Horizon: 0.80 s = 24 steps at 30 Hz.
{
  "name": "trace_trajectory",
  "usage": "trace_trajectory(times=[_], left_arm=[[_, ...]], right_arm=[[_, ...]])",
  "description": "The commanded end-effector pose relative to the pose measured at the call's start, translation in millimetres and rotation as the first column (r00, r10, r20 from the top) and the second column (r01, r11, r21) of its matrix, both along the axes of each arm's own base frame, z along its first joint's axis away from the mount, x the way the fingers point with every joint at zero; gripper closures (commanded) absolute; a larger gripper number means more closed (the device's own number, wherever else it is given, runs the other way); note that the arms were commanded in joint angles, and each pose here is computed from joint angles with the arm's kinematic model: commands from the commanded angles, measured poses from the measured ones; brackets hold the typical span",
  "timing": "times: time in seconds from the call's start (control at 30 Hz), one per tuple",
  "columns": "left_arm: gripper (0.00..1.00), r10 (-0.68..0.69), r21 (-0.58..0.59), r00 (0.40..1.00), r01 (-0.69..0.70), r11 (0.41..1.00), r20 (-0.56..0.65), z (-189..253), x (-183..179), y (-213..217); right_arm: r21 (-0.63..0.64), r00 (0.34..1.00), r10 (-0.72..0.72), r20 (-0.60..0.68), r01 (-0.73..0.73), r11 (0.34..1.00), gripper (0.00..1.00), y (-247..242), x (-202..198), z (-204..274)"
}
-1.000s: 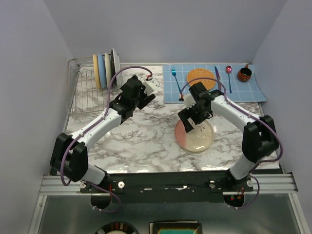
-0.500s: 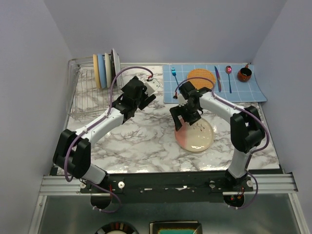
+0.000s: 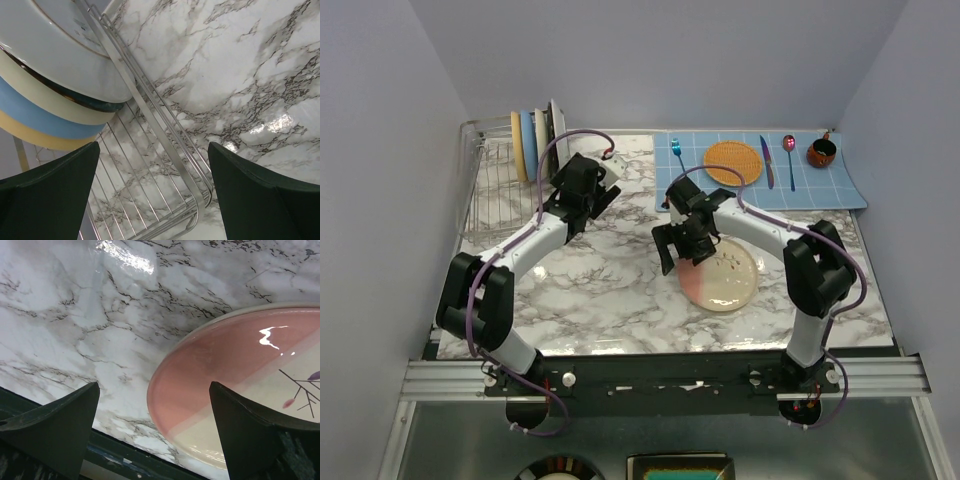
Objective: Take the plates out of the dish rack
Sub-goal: Move the plate to the center of the board.
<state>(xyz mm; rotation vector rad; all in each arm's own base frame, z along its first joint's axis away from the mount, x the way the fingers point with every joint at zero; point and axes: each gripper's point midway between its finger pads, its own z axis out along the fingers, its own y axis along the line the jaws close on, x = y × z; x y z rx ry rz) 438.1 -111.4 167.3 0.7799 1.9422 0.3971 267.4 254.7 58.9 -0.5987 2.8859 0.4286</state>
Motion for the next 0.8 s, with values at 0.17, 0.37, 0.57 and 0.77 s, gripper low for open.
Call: trace_trajectory(times=[0.17, 0.37, 0.57, 0.77], left_arm=[[0.01, 0.002, -0.011, 1.0, -0.002, 1.0, 0.013, -1.0, 6.9, 8.8], [0.01, 0.012, -0.022, 1.0, -0.011, 1.0, 0.023, -2.8, 11.9, 14.4], [0.01, -0.009, -0.043, 1.0, 0.01, 0.999, 0.022, -1.3, 8.5, 12.5], [0.01, -0.04, -0.064, 0.999, 0.041, 0.997, 0.012, -6.3, -0.3, 9.2]], right_arm=[[-0.053, 0.998, 0.021, 0.055, -0.018, 0.998, 0.0, 12.4, -2.3, -5.3], [-0.14, 0.988, 0.107, 0.115, -0.091, 0.986, 0.0, 20.3, 0.6, -9.1], [-0.305, 0.975, 0.116, 0.192, -0.053, 0.951, 0.0, -5.4, 17.6, -27.2], [-0.402, 0.959, 0.122, 0.256, -0.009, 0.915, 0.0, -20.6, 35.0, -30.7]])
